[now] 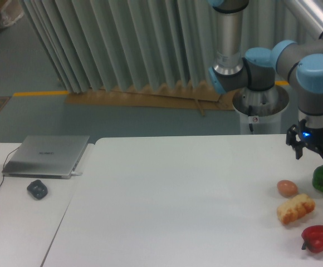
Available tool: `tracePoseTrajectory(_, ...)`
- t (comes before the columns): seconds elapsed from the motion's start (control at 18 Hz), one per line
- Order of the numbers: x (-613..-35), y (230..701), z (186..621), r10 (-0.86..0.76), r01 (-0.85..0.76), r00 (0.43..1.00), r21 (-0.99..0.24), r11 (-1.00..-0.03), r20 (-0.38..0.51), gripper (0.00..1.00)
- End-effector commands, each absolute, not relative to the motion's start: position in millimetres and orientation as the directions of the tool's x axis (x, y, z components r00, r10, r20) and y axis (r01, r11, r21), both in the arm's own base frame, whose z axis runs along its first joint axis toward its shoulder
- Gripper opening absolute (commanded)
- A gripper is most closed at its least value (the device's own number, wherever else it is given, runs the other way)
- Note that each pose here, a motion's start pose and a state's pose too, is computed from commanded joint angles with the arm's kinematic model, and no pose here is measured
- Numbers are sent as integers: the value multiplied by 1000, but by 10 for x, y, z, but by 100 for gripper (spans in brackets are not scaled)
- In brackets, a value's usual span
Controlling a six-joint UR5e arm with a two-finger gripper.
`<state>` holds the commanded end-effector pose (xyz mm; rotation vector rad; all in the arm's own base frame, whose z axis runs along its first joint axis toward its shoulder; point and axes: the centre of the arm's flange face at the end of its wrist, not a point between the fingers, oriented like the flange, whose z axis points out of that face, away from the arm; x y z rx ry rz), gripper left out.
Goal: Place the yellow pepper on the table
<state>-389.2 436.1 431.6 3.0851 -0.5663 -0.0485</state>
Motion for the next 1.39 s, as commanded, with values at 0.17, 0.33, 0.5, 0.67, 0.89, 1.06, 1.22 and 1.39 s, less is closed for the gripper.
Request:
tracePoseTrajectory(0.17, -3714, 4225, 4502, -421, -422, 906, 18, -906, 49, 100)
tracePoseTrajectory(0.33, -3677, 4131, 4567, -590, -594, 804, 55, -802, 78, 100)
tracePoseTrajectory(0.5, -3635, 4082, 4577, -600, -605, 796, 86, -791, 79, 100)
tracePoseTrajectory(0.67, -3653, 4083, 4594, -594, -599, 801, 88, -796, 73, 100)
tracePoseTrajectory(0.89, -3599, 4160, 4618, -593, -595, 802, 19, -803, 66, 100)
tracePoseTrajectory(1.06, -3565, 4226, 4633, -584, -581, 810, -61, -812, 58, 100)
tracePoseTrajectory(1.22, -3580, 4260, 4620, -594, -592, 804, -73, -803, 22, 100)
tracePoseTrajectory(1.39, -3580, 4223, 4588, -624, -623, 780, -36, -781, 39, 100)
